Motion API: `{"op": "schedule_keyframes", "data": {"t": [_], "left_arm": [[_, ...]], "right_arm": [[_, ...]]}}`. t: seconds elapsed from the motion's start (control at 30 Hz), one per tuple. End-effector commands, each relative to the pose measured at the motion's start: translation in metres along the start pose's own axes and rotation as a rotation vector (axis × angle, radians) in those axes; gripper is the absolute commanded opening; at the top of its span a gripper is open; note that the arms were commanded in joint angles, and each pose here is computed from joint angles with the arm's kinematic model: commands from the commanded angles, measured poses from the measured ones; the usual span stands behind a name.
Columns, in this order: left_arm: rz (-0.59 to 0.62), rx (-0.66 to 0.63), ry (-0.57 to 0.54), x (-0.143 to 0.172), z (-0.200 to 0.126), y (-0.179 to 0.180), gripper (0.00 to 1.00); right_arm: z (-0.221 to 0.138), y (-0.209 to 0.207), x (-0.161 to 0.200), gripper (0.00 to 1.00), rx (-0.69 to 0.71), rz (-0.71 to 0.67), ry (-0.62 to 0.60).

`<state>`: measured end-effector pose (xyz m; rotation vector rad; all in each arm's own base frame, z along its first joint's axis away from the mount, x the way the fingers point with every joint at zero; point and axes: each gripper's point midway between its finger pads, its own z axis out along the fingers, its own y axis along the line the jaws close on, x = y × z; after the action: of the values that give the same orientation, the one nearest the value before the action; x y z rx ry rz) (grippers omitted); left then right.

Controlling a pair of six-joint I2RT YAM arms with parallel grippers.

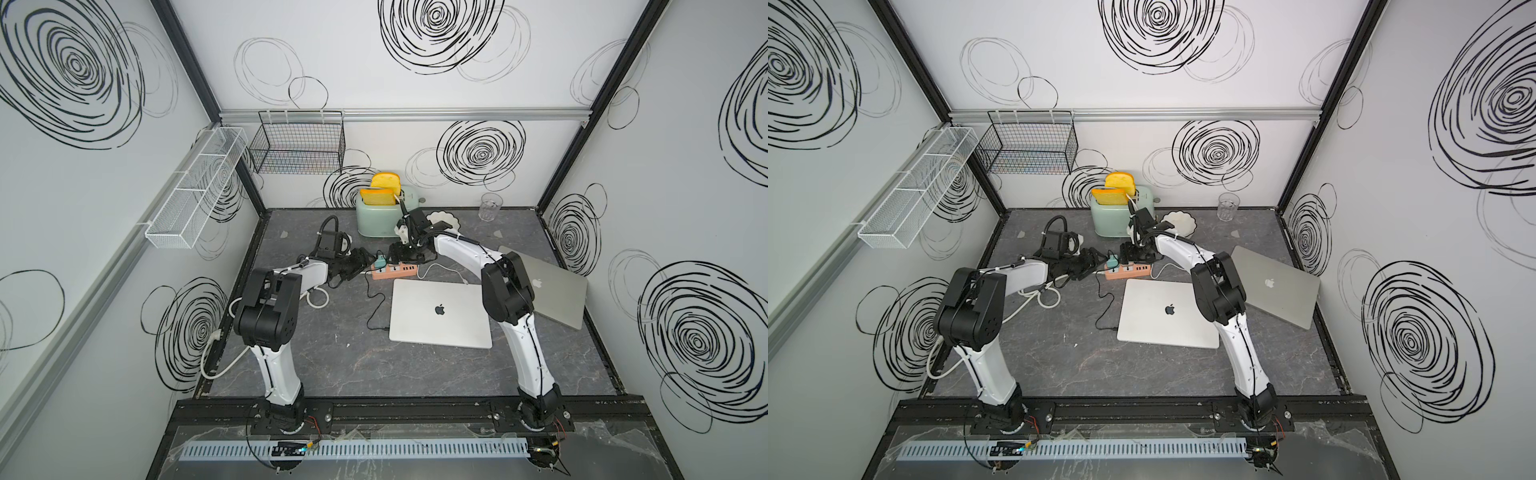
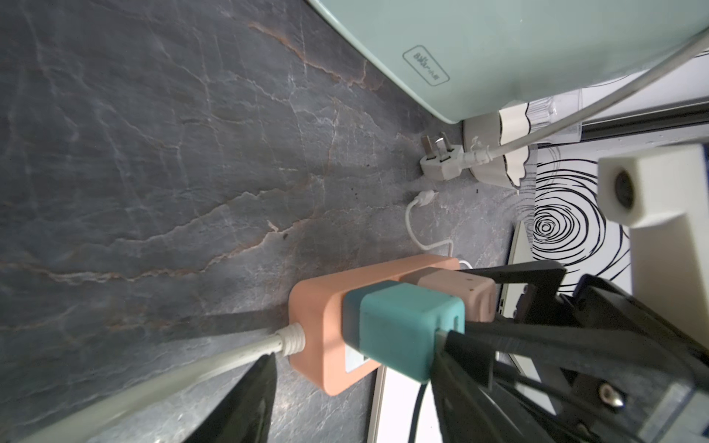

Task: Unplug the laptop charger
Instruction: Remove the plug from the socket.

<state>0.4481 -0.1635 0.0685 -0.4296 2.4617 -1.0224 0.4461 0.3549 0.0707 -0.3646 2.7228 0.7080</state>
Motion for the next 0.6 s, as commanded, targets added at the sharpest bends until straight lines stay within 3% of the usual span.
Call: {"op": "schedule_keyframes", "data": {"t": [0.0,0.37,0.57], "left_arm": [[-0.003,0.022,-0.009,-0.002,0.005,-0.005,0.68],[-0.003,0.022,-0.008,-0.002,0.004,-0.005,0.68],[-0.002,0.02,-0.004,0.0,0.005,-0.004,0.67]], "right_arm": [[0.007,-0.007,0.007,0.66,0.043,-0.02,0.037],[0.008,-0.004,0.001,0.55,0.057,-0.058,0.023],[0.006,0.004,0.004,0.35,0.073,-0.089,0.025]]}}
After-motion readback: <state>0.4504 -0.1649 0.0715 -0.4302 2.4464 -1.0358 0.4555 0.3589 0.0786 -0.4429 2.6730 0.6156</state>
